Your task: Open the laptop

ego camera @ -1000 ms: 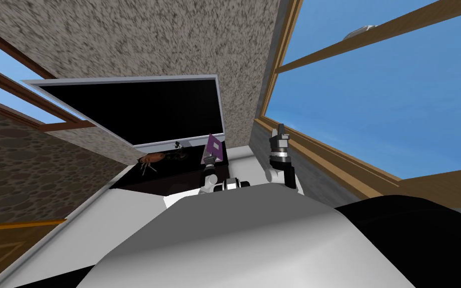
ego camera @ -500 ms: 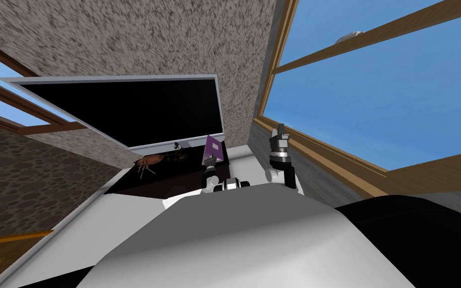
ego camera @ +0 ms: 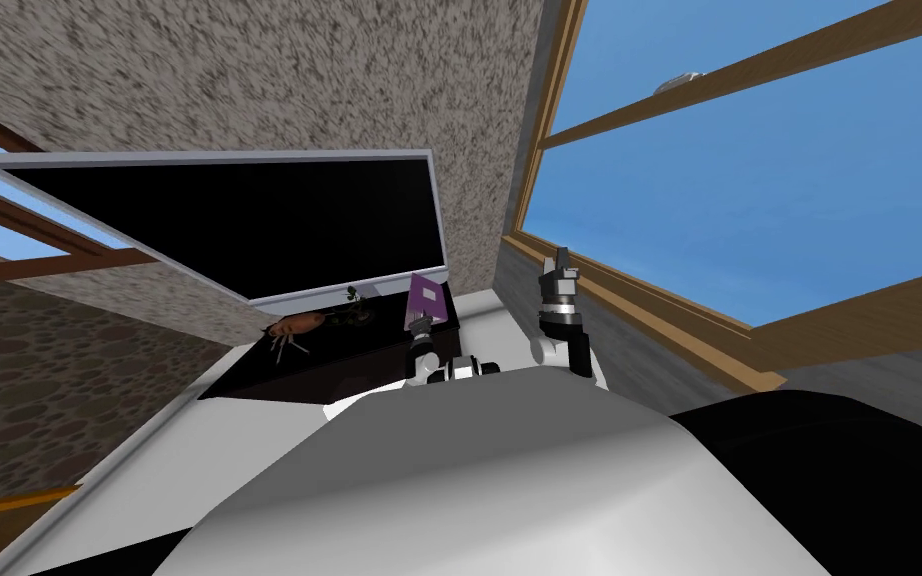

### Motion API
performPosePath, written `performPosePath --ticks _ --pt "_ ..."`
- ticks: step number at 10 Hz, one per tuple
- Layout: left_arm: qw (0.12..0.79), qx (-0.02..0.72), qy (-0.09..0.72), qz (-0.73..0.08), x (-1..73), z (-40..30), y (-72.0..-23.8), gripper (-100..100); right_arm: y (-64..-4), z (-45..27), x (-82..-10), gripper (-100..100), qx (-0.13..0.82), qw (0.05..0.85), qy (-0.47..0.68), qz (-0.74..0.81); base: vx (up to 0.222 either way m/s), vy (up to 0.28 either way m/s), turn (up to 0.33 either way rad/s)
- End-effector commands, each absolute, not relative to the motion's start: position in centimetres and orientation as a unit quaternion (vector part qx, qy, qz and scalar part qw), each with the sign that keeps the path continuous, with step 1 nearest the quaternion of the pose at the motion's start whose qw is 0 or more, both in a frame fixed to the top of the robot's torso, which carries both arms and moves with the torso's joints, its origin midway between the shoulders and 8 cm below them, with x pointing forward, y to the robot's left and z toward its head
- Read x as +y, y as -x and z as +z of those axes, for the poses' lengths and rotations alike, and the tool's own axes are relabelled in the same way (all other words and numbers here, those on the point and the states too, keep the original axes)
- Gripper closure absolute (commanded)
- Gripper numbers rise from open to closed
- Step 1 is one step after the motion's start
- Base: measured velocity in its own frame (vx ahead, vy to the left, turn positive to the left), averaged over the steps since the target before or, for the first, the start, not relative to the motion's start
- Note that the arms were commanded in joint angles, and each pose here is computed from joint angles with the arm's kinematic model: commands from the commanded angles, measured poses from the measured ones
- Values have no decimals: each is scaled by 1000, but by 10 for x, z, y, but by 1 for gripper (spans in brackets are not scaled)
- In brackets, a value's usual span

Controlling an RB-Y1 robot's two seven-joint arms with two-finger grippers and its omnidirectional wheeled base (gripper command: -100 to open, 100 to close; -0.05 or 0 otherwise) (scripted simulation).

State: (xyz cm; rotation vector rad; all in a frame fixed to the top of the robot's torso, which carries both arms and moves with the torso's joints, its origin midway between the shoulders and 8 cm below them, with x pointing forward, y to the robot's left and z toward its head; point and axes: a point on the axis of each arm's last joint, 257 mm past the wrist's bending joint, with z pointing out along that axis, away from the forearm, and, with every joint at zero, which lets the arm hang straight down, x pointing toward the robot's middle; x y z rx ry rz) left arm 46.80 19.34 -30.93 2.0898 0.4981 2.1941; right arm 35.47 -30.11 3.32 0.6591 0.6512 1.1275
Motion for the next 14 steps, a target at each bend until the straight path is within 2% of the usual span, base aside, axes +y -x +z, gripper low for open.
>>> performPosePath --ticks 1,4,5,9,10,14 --pt "42 180 -686 703 194 -330 -459 100 -355 33 -301 0 297 745 -301 515 -13 48 -76" --pt "39 183 -679 710 198 -324 -463 100 -355 33 -301 0 297 745 -301 515 -9 31 -29" --pt "33 194 -680 706 216 -342 -446 100 -355 33 -301 0 297 745 -301 515 38 -27 -111" --pt "45 225 -673 703 235 -357 -427 100 -355 33 -301 0 297 745 -301 515 52 -43 -47" --pt "43 220 -663 715 229 -333 -449 -100 -355 33 -301 0 297 745 -301 515 -25 -5 122" --pt "51 213 -666 714 213 -318 -472 -100 -355 33 -301 0 297 745 -301 515 -49 19 78"
